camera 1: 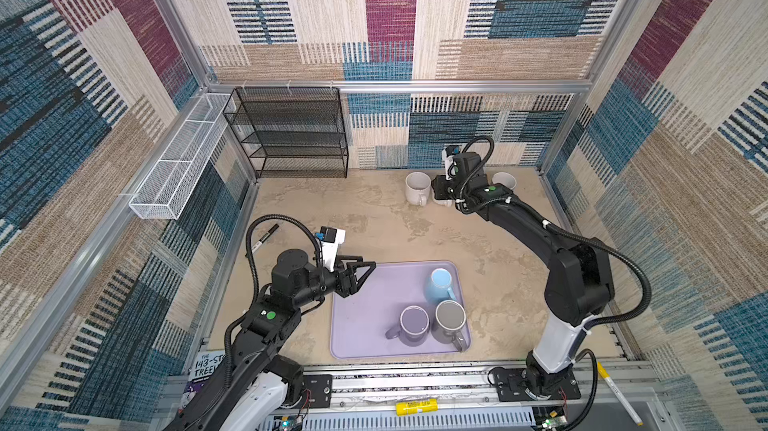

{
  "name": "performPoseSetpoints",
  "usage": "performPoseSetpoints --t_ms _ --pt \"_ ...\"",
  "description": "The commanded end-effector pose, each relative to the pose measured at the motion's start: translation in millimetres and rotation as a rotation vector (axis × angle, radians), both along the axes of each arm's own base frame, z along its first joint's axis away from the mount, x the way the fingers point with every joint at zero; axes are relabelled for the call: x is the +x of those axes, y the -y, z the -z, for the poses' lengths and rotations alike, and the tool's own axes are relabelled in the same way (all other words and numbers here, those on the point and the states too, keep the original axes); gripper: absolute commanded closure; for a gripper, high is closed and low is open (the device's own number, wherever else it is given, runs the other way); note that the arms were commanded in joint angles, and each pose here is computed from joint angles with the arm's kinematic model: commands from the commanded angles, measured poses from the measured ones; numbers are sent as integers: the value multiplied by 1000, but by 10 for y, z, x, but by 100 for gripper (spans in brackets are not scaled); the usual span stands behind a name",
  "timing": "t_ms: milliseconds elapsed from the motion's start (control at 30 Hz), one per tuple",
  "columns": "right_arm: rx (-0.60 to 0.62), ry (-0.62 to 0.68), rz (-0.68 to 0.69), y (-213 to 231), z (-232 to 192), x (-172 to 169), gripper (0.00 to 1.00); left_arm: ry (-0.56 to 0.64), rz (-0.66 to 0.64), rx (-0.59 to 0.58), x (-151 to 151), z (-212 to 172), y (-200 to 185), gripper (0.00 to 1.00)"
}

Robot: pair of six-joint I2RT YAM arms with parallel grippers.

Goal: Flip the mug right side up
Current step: 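Open and raise the right gripper while the left gripper moves toward the tray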

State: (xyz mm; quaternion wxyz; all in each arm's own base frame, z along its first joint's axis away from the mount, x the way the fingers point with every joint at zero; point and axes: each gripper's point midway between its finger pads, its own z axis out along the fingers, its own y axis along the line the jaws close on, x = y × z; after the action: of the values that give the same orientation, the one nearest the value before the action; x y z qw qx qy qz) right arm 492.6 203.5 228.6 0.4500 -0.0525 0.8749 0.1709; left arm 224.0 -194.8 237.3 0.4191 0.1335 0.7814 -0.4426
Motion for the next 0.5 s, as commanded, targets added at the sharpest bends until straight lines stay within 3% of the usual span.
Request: performPoseSetpoints --t_ms 0,267,467 --pt "114 88 -60 -130 -300 -24 70 -97 -15 -63 -45 61 11 44" --pt "159 82 -75 -115 -259 -202 70 -286 -69 -97 -159 464 -3 46" --pt "173 56 -70 -83 -107 -319 70 -373 -120 -45 -204 755 -42 47"
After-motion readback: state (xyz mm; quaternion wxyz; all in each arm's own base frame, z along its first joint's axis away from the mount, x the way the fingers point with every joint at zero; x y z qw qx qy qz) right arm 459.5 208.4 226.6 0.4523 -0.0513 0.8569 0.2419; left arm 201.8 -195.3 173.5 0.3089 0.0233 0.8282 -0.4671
